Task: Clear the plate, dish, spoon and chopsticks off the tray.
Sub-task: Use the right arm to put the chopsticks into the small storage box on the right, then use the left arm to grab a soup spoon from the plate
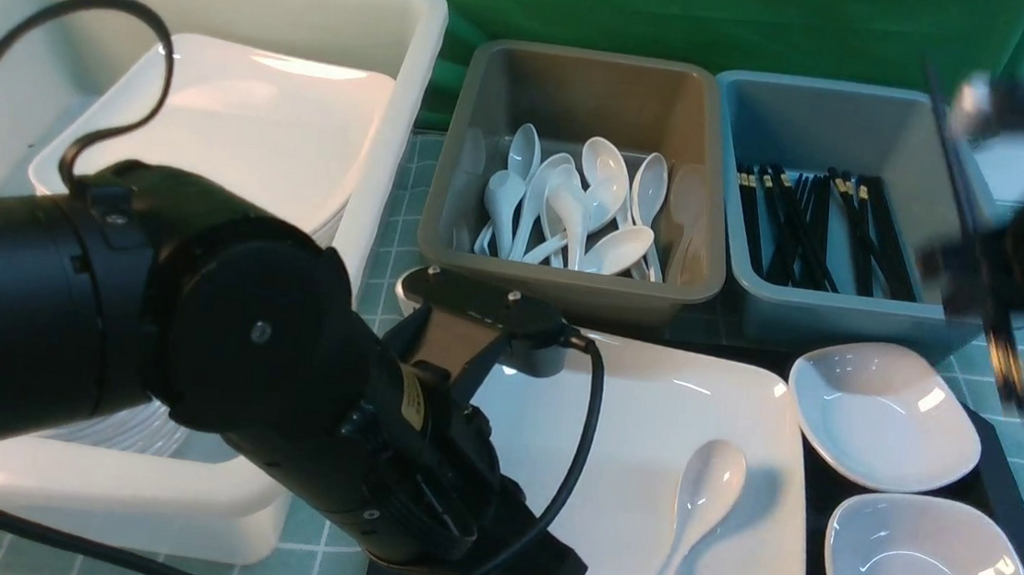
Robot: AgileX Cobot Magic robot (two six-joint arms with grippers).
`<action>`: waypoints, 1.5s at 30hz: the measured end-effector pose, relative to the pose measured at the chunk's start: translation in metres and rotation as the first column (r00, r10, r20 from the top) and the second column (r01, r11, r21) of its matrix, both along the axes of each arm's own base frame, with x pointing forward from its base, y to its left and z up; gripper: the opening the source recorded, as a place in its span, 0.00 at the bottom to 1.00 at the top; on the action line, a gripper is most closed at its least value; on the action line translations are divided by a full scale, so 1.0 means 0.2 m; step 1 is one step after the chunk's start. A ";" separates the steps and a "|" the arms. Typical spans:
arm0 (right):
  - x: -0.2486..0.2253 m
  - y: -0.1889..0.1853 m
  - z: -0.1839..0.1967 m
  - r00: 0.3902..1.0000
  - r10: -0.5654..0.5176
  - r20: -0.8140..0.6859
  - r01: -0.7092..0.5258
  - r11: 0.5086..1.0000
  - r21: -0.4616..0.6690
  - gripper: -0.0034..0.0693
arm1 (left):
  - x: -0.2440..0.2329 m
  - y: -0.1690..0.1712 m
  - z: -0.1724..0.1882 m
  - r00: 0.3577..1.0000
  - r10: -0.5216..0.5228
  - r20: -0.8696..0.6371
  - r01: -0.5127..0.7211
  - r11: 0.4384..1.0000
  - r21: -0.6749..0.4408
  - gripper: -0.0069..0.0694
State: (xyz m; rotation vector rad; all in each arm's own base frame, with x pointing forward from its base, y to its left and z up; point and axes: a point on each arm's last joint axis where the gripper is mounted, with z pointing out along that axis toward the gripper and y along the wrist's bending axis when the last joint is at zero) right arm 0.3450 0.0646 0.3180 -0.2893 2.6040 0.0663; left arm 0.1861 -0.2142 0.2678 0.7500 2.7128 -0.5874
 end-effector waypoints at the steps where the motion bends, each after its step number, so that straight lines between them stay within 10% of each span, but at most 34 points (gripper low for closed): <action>1: 0.08 0.01 0.04 0.999 -0.001 0.043 0.001 1.000 0.008 0.23 | 0.00 0.00 0.00 1.000 0.003 -0.006 -0.003 1.000 -0.007 0.10; 11: 0.65 0.12 -0.20 0.995 -0.061 0.073 0.057 0.997 0.057 0.25 | -0.01 -0.01 0.00 0.999 0.021 -0.044 -0.022 1.000 -0.015 0.10; 20: 0.62 0.08 -0.27 0.996 -0.059 -0.067 0.057 0.998 -0.027 0.61 | -0.02 -0.02 0.01 0.997 0.018 -0.075 -0.019 1.000 -0.018 0.10; 29: 0.16 -0.02 0.39 1.000 -0.027 0.014 0.028 0.997 -0.072 0.11 | 0.10 -0.28 0.02 0.991 -0.117 -0.058 0.122 0.987 0.103 0.10; 38: -0.48 -0.13 0.61 0.993 -0.031 0.112 0.037 0.998 -0.051 0.09 | 0.15 -0.51 -0.22 0.976 -0.161 -0.150 0.190 0.960 0.205 0.16; 45: -0.66 -0.17 0.41 0.996 -0.047 0.070 0.050 0.998 -0.047 0.12 | 0.18 -0.54 -0.31 0.977 -0.156 -0.145 0.186 0.957 0.222 0.46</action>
